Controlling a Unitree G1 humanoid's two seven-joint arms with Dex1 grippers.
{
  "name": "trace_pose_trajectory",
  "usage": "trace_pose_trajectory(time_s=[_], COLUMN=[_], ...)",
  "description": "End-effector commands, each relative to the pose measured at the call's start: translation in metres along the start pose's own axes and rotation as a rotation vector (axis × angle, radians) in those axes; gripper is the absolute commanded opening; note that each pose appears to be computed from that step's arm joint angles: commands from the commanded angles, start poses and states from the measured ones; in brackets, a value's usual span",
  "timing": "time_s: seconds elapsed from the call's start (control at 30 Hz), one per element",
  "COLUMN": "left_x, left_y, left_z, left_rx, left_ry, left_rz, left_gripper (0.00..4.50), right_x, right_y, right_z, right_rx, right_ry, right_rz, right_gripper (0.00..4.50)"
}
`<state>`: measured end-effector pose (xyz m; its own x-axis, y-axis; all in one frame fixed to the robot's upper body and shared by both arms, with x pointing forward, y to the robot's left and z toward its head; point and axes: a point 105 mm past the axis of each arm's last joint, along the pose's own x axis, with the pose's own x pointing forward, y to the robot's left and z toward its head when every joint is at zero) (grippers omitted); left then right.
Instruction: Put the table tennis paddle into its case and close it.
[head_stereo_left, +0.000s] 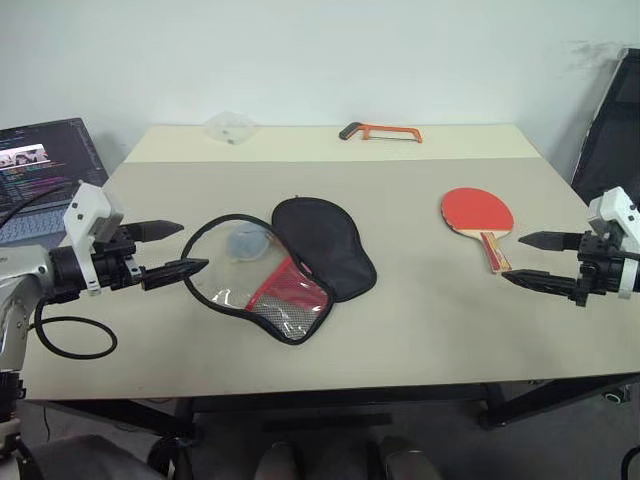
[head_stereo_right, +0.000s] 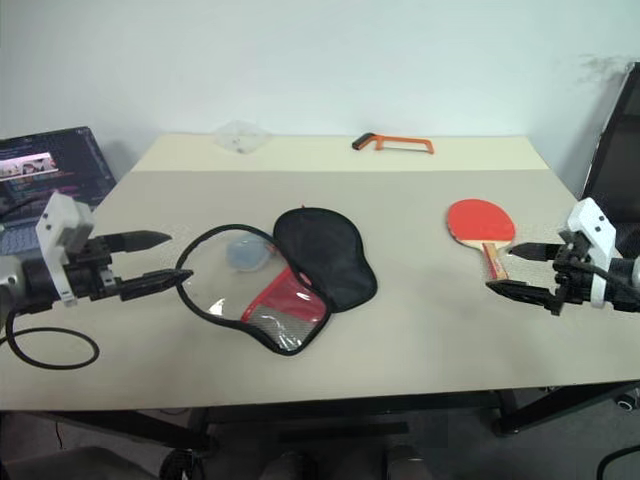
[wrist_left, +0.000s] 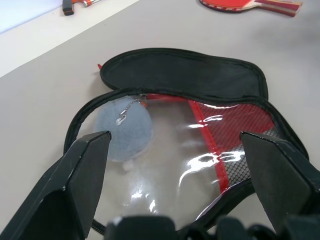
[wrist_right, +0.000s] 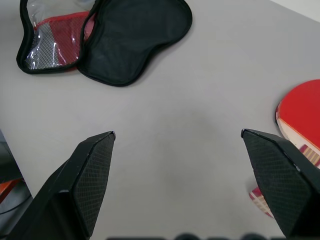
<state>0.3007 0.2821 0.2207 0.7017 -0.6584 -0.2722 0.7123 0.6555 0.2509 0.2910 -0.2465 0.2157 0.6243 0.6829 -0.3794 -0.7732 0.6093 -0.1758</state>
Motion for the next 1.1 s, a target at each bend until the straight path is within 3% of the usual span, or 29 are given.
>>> trace_pose_trajectory(time_s=[0.03,0.37,0.5,0.83,1.1], left_x=[-0.007,-0.01,-0.011,0.015,0.057], left_y=[0.006,0.028,0.038,0.023,-0.011], left_z=[0.013,-0.011,-0.032,-0.099,-0.105], left_rx=[0.057,-0.018,-0.194,-0.533,-0.626], left_ry=[-0.007,0.062,0.053,0.126,0.08], left_rz=[0.019,0.181,0.296,0.457,0.363], left_gripper=[4.5,4.5,4.5,4.5,4.5], right_x=[-0.002,0.005,0.006,0.017,0.014], right_y=[0.003,0.006,0.005,0.003,0.002], right_z=[0.021,0.028,0.032,0.029,0.034], right_rx=[-0.05,-0.078,-0.092,-0.089,-0.105], right_ry=[-0.078,-0.116,-0.127,-0.104,-0.095], right_rz=[-0.004,0.012,0.017,0.034,0.04], right_gripper=[4.45,4.45,4.45,4.45,4.45])
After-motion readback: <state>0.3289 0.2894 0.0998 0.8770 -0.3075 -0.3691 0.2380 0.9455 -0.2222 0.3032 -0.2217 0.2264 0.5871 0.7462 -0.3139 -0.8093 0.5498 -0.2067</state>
